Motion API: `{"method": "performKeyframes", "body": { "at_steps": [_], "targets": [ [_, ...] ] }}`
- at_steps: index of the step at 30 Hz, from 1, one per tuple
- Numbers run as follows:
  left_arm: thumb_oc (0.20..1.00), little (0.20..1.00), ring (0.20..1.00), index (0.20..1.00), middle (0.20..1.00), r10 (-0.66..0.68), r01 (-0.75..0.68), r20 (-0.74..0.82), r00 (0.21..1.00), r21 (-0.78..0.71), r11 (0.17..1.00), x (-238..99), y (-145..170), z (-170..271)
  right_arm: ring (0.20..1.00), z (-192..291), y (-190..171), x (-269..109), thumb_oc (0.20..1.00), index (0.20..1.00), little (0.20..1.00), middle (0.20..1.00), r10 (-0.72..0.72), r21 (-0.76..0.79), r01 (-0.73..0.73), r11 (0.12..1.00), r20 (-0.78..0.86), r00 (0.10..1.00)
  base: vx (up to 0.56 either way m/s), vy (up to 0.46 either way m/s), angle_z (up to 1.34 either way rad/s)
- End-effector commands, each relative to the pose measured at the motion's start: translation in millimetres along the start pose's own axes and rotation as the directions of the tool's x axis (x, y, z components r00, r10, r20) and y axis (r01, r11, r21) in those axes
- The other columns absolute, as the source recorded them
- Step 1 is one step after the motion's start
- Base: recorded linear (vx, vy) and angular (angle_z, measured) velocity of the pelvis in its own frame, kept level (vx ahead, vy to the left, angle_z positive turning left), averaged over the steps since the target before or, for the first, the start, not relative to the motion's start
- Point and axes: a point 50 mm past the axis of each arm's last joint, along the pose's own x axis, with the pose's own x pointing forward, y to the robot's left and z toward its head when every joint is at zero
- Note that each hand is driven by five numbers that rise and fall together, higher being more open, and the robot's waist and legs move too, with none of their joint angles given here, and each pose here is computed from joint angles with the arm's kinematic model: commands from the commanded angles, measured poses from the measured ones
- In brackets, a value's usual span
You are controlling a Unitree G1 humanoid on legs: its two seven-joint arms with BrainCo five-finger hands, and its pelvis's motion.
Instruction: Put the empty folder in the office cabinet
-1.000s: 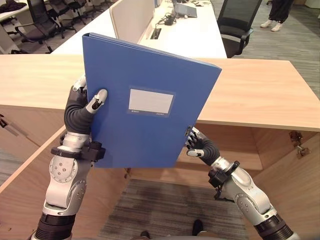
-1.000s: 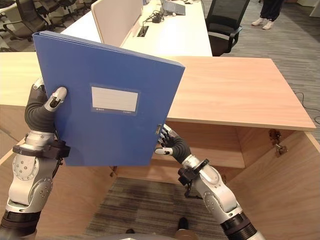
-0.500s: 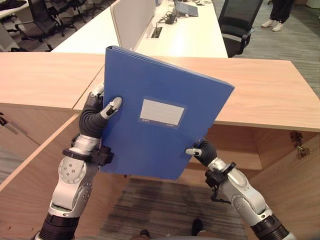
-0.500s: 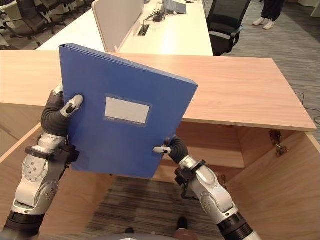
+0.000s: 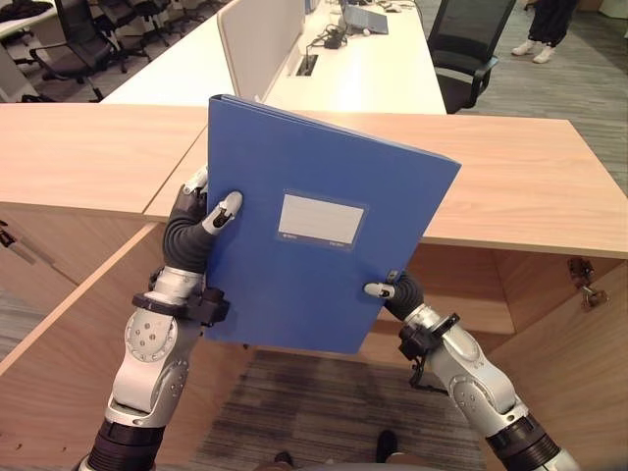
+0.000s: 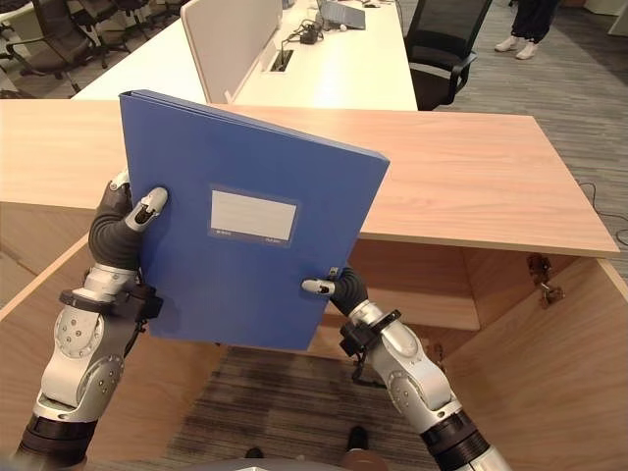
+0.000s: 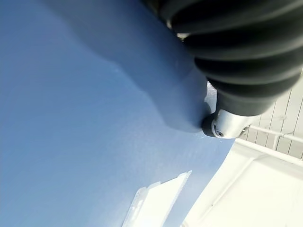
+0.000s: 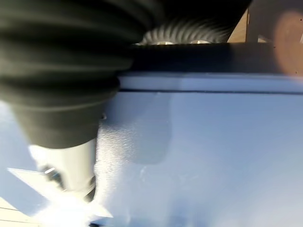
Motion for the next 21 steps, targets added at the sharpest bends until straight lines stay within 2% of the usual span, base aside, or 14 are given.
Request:
{"method": "performKeyframes", "body": {
  "at_steps": [1,13,14,15,16,17,19,21],
  "targets": [
    [0.200,0.200,0.200,0.200,0.200,-0.062,0.063,0.105,0.993,0.000,0.998,14,-11,13,0.200,25,39,32,0.200,0.200,0.200,0.200,0.192,0.029,-0.200,0.979,0.177,0.965,0.00,0.000,0.00],
    [0.209,0.209,0.209,0.209,0.209,-0.039,0.038,0.088,0.995,0.010,0.999,11,-7,9,0.200,23,36,31,0.200,0.200,0.200,0.200,0.194,0.000,-0.197,0.980,0.155,0.969,0.00,0.000,0.00],
    [0.388,0.388,0.388,0.388,0.388,-0.036,0.035,0.086,0.996,0.011,0.999,10,-7,9,0.200,23,36,30,0.200,0.200,0.200,0.200,0.194,-0.004,-0.196,0.981,0.152,0.969,0.00,0.000,0.00],
    [0.523,0.523,0.523,0.523,0.523,-0.032,0.031,0.082,0.996,0.011,0.999,9,-6,8,0.200,23,35,30,0.200,0.200,0.200,0.200,0.192,-0.005,-0.193,0.981,0.149,0.970,0.00,0.000,0.00],
    [0.959,0.959,0.959,0.959,0.959,-0.016,0.015,0.070,0.997,0.012,1.000,6,-4,6,0.200,22,34,28,0.200,0.200,0.200,0.200,0.185,-0.013,-0.185,0.983,0.142,0.972,0.00,0.000,0.00],
    [1.000,1.000,1.000,1.000,1.000,0.001,-0.002,0.060,0.998,0.021,1.000,4,0,5,0.200,21,32,27,0.200,0.200,0.200,0.200,0.181,-0.029,-0.179,0.983,0.131,0.975,0.00,0.000,0.00],
    [1.000,1.000,1.000,1.000,1.000,0.034,-0.035,0.025,0.999,0.037,0.999,-2,7,0,0.200,21,29,25,0.200,0.200,0.200,0.200,0.183,-0.076,-0.175,0.982,0.111,0.977,0.00,0.000,0.00],
    [1.000,1.000,1.000,1.000,1.000,0.062,-0.060,-0.032,0.998,0.069,0.996,-12,16,-7,0.200,15,23,21,0.200,0.200,0.200,0.200,0.196,-0.193,-0.188,0.963,0.021,0.980,0.00,0.000,0.00]
  ]
}}
